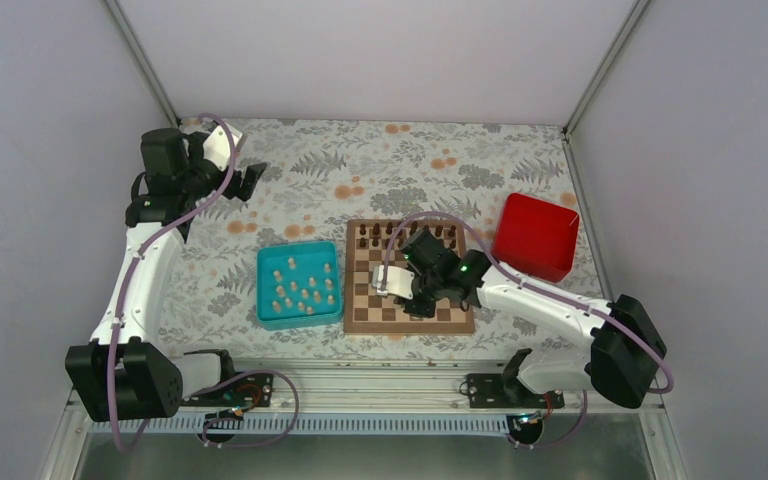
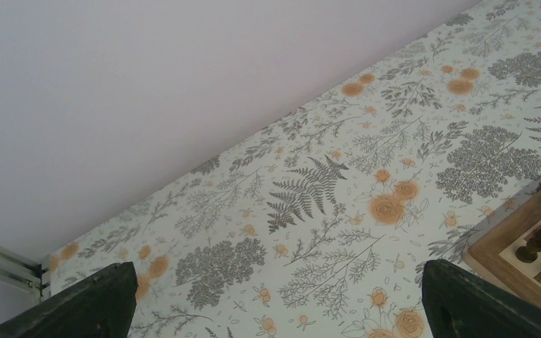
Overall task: Set up the chess pieces on the board
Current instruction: Place the chess piece on the chessboard.
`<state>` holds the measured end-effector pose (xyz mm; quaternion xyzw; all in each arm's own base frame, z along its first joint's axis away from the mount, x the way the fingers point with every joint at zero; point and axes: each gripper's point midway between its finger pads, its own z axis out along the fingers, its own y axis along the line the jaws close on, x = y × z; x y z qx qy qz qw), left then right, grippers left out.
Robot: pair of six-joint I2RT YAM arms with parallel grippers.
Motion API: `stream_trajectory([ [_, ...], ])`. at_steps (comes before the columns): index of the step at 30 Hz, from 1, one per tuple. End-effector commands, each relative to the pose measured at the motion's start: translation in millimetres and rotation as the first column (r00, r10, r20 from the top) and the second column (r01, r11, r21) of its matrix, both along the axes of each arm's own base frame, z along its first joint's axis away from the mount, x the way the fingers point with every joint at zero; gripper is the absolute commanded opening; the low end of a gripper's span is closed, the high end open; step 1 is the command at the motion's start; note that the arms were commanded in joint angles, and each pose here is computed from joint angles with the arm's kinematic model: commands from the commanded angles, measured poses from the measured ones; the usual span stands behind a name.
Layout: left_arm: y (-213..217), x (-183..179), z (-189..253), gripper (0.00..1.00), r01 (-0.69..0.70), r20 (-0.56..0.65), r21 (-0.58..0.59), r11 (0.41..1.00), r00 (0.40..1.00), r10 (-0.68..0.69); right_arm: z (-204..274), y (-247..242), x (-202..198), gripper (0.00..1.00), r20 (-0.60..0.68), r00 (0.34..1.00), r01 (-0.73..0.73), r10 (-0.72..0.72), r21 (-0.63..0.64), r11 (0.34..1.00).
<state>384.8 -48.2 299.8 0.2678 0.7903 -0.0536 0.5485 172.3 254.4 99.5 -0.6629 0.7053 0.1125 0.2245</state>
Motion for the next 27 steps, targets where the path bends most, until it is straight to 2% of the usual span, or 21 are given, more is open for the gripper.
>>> stream_trajectory([
  [1,3,3,3,1.00,-0.003,0.025,0.014,1.000,1.000,0.003,6,2,6,0.04,0.034,0.999,0.001,-0.002,0.029,1.000],
  [27,2,2,0,1.00,0.002,0.020,0.016,1.000,1.000,-0.002,-10,-8,-13,0.05,-0.058,0.998,-0.040,0.038,-0.023,0.999],
])
